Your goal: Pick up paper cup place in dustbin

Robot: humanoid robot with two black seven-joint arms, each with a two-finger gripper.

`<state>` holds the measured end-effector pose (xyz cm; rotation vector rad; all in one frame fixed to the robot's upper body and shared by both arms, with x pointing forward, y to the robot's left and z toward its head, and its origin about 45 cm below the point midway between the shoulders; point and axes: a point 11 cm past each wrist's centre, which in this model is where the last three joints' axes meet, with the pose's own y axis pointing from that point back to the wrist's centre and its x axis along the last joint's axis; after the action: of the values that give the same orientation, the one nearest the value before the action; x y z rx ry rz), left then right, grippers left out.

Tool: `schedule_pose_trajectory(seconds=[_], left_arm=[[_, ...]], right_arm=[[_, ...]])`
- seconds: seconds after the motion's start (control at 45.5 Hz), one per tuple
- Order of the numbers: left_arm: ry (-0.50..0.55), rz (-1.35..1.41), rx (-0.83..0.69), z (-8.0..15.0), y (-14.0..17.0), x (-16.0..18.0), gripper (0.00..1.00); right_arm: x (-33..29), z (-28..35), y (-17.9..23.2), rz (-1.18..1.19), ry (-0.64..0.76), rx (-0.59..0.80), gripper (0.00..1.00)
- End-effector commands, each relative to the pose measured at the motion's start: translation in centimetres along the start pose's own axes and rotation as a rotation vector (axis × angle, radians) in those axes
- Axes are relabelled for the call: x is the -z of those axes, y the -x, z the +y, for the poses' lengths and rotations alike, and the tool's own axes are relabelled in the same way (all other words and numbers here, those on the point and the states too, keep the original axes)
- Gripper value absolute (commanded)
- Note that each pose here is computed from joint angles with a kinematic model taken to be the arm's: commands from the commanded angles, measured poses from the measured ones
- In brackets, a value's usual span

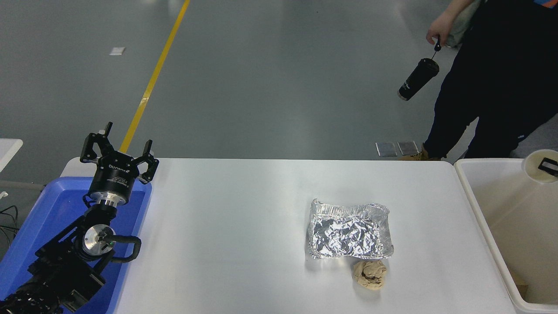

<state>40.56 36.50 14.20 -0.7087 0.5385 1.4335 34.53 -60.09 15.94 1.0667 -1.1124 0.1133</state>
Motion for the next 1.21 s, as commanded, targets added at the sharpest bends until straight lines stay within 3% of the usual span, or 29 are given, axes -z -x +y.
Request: schedule_pose_trajectory(seconds=[0.0,0.264,0.857,0.945,1.055,1.099,1.187], left_arm=[[-0.001,0.001,0.000,0.0,0.0,0.1,0.98],[0.001,0.000,-0.001,0.0,0.0,0.0,0.98],[0.001,0.000,-0.001,0.0,0.0,0.0,0.98],[0.000,0.000,0.000,0.0,0.0,0.0,0.98],[0.000,0.002,0.001,0.0,0.1,0.1,0.98],[0.001,0.001,0.001,0.0,0.0,0.0,0.98],[0.000,0.000,0.001,0.0,0.0,0.0,0.98]], right_arm=[[-2.9,-0.8,5.4,-0.101,0.073,-0.015,0.00],[-2.4,-1.1,10.7,-0.143,0.073,0.012,0.00],[-1.8,-1.1,12.5,-0.145,0.065,0.033,0.00],[-1.8,-1.1,12.0,-0.145,0.065,0.005,0.42],[-1.7,-1.1,11.4,-0.152,0.065,-0.049,0.80],[-1.5,-1.1,11.4,-0.151,0.061,-0.061,0.90],[-1.0,-1.1,11.4,-0.150,0.056,-0.084,0.98]])
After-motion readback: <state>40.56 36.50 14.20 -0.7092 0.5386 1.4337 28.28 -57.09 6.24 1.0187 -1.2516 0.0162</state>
